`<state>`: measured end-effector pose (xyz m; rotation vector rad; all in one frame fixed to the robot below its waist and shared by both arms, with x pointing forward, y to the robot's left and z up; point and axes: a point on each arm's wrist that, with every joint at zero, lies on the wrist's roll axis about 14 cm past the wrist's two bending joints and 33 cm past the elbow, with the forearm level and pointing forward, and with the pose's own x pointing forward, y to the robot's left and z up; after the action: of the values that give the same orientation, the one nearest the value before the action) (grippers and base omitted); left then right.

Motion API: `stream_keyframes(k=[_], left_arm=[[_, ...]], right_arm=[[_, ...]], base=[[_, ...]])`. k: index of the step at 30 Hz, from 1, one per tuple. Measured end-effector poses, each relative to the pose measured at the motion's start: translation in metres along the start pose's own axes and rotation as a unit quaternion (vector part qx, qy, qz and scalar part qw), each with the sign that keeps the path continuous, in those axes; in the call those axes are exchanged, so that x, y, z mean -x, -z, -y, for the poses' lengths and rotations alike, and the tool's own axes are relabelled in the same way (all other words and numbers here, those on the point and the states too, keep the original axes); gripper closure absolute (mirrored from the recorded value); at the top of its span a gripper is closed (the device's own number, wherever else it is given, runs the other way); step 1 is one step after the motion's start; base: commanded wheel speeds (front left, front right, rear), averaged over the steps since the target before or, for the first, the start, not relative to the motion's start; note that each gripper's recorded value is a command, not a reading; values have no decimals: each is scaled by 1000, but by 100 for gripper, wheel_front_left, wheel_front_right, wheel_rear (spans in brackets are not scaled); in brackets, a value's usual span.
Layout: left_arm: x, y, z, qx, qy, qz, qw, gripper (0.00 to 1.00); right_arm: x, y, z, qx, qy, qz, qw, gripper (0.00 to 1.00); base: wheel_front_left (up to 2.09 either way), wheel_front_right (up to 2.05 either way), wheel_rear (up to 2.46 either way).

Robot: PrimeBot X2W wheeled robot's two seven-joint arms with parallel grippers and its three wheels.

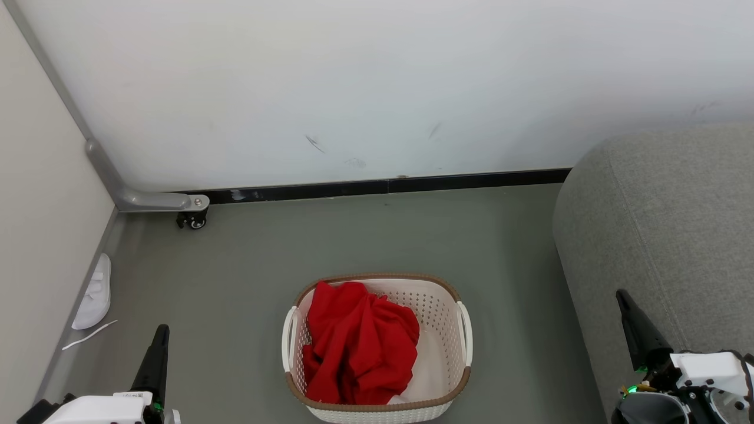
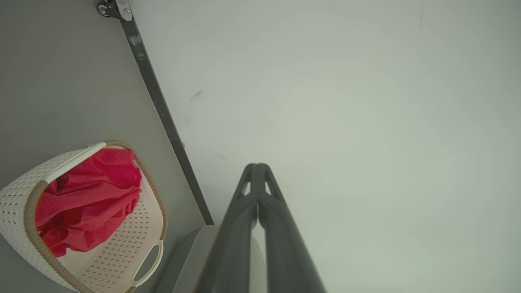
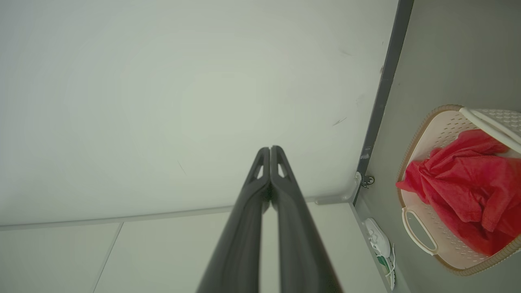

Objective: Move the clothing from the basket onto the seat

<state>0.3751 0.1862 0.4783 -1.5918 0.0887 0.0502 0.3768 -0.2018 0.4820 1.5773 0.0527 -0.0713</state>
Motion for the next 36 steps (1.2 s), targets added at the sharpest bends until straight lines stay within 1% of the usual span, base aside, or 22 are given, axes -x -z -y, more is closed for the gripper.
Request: stream_keyframes(k=[32,33,35,36], left_arm=[[0,0,0,0,0,0,1000,100],[0,0,0,0,0,0,1000,0],[2,1,-6,3,-9,0,1000,0],[8,5,-20,10,-29,-1,1000,0]], right_arm=[[0,0,0,0,0,0,1000,100],[0,0,0,0,0,0,1000,0],[2,1,6,-2,9,0,1000,0],[8,4,20,-7,30,-1,1000,0]], base=[[0,0,0],[0,0,0],[0,0,0],[0,0,0]])
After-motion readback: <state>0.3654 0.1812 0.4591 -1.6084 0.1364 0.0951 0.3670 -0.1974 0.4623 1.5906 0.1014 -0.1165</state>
